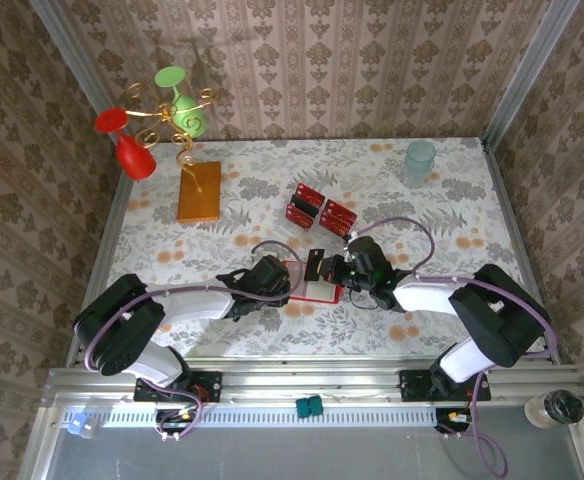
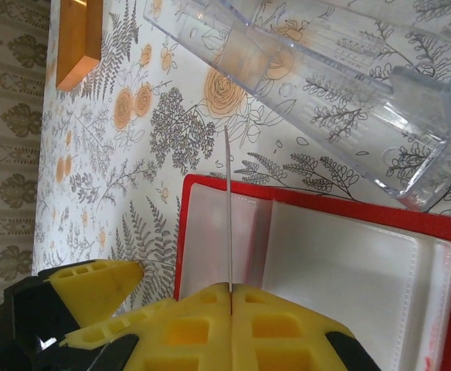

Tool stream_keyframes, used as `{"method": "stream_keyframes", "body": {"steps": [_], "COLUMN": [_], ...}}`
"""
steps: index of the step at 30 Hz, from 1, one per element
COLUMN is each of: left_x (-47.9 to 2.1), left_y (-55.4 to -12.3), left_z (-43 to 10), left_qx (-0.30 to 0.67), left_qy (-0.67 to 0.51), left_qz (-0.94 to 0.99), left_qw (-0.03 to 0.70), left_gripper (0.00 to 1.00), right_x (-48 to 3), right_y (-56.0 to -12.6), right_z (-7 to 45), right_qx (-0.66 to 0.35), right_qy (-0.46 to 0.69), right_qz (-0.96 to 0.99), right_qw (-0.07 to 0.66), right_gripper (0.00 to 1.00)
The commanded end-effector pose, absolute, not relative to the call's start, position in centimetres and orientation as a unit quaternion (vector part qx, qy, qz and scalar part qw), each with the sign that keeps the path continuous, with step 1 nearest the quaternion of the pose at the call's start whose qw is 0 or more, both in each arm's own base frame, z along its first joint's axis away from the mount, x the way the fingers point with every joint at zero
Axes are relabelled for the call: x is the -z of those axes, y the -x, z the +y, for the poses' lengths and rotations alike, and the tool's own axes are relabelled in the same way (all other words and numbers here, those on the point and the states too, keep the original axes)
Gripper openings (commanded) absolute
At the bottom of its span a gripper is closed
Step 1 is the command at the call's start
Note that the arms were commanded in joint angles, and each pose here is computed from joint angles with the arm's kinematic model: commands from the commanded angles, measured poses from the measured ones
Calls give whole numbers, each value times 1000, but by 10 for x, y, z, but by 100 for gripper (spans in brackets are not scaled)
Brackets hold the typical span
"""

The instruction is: Put the credit cards into the card holder

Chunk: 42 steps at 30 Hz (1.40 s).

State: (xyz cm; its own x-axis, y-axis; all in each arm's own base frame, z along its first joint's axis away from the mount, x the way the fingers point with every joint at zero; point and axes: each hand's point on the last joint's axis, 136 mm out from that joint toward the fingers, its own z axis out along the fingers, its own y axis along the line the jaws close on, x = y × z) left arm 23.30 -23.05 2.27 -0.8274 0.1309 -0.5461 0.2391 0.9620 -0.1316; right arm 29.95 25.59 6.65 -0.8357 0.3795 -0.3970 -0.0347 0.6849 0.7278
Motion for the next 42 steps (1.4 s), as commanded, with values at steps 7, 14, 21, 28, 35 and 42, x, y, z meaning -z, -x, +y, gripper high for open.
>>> {"method": "stream_keyframes", "body": {"steps": [7, 14, 21, 28, 35, 42], "left_x": [-15, -15, -15, -15, -15, -15], "left_y": [-230, -230, -229, -230, -230, -229], "left_z": [-222, -222, -222, -222, -222, -220], "left_qx": [77, 77, 78, 78, 78, 74], "left_qy": [-93, -93, -94, -93, -92, -91], "left_qz": [956, 955, 955, 955, 955, 955], "left_qw": [269, 269, 270, 270, 270, 271], "left_gripper": [68, 68, 68, 68, 68, 68], "right_x": [-55, -49, -46, -44, -45, -50], "right_y": [-299, -296, -294, -293, -291, -291], "right_z": [248, 246, 249, 252, 250, 249], "right_qx": [-373, -373, -383, -394, -397, -398], "right_qy": [-121, -126, -131, -134, -137, -138], "right_qz": [874, 875, 872, 869, 867, 864], "right_qw": [286, 281, 274, 266, 268, 274], "right_gripper": [0, 0, 0, 0, 0, 0]}}
